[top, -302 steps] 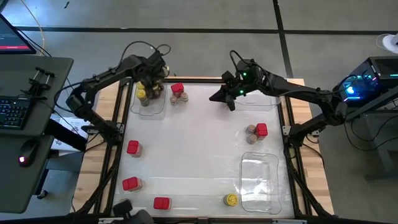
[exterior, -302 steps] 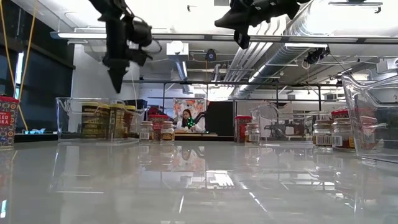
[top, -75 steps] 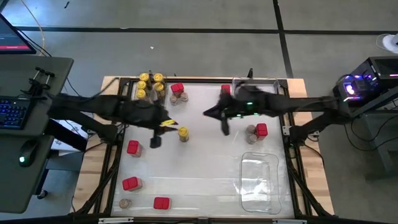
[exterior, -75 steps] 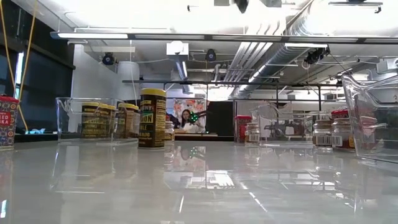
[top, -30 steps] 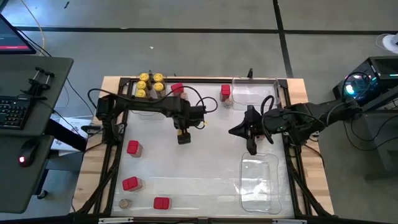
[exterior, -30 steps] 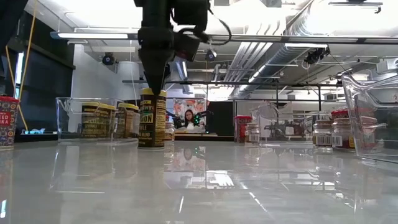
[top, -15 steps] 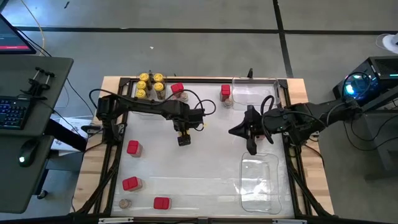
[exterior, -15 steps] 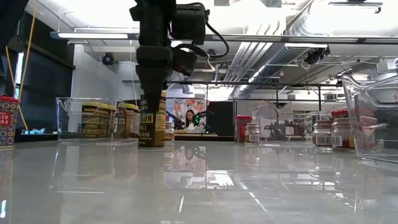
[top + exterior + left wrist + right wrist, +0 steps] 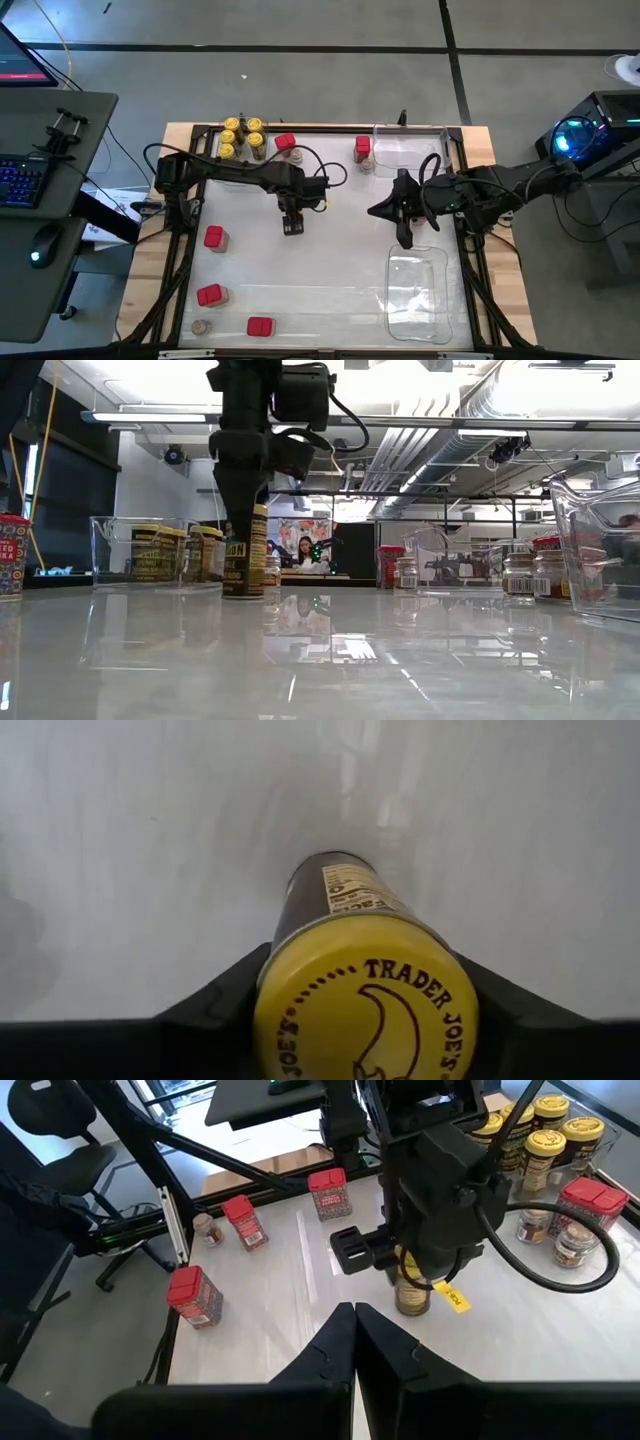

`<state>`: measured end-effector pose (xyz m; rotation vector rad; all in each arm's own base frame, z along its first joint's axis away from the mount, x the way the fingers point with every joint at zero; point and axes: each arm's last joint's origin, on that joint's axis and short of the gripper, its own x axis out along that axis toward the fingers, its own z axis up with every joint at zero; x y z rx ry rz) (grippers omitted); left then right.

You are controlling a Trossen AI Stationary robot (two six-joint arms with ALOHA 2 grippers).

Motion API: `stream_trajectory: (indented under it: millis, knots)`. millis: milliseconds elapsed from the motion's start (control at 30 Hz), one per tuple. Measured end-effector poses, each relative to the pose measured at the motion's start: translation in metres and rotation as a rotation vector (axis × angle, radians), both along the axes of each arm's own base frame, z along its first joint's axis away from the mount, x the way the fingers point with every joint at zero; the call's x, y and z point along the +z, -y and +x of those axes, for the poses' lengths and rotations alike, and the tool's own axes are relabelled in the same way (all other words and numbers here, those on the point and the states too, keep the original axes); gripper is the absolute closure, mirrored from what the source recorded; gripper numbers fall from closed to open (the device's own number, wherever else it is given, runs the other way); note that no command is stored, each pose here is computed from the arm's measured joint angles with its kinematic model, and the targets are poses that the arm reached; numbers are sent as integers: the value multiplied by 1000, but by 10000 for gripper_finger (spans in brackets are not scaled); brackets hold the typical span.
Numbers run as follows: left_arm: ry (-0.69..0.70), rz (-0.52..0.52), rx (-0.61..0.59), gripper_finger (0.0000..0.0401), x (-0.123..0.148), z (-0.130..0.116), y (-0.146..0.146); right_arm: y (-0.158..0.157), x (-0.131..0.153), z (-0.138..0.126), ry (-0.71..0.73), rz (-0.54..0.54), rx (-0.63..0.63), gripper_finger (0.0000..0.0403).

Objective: Sort spices by type
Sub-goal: Put the yellow seasoning bottle into the top left transparent bin

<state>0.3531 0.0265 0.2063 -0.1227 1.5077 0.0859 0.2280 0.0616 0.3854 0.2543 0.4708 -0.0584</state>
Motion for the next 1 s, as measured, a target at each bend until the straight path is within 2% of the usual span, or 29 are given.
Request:
stream_trajectory:
  millis: [133,200,333,500,567,633,800,900,1000]
  knots:
    - [-67,-6,-23,212,13,-4,0,0,0,0,0,-12,5,403]
    - [-66,-3,-16,212,27,-7,-4,0,0,0,0,-21,9,403]
    - [34,37,32,212,68,-21,-15,1,0,0,2,-40,4,403]
    - [133,282,189,212,123,-68,-39,1,0,0,2,-46,-1,403]
    - [158,383,296,212,143,-94,-53,1,0,0,3,-58,5,403]
    - [185,432,418,212,159,-119,-65,1,0,0,3,-65,8,403]
    - [222,445,668,212,179,-164,-90,1,0,0,3,-65,8,403]
    - [217,379,727,212,176,-172,-103,1,0,0,4,-64,8,403]
    - [200,289,751,212,161,-168,-114,1,0,0,7,-63,7,403]
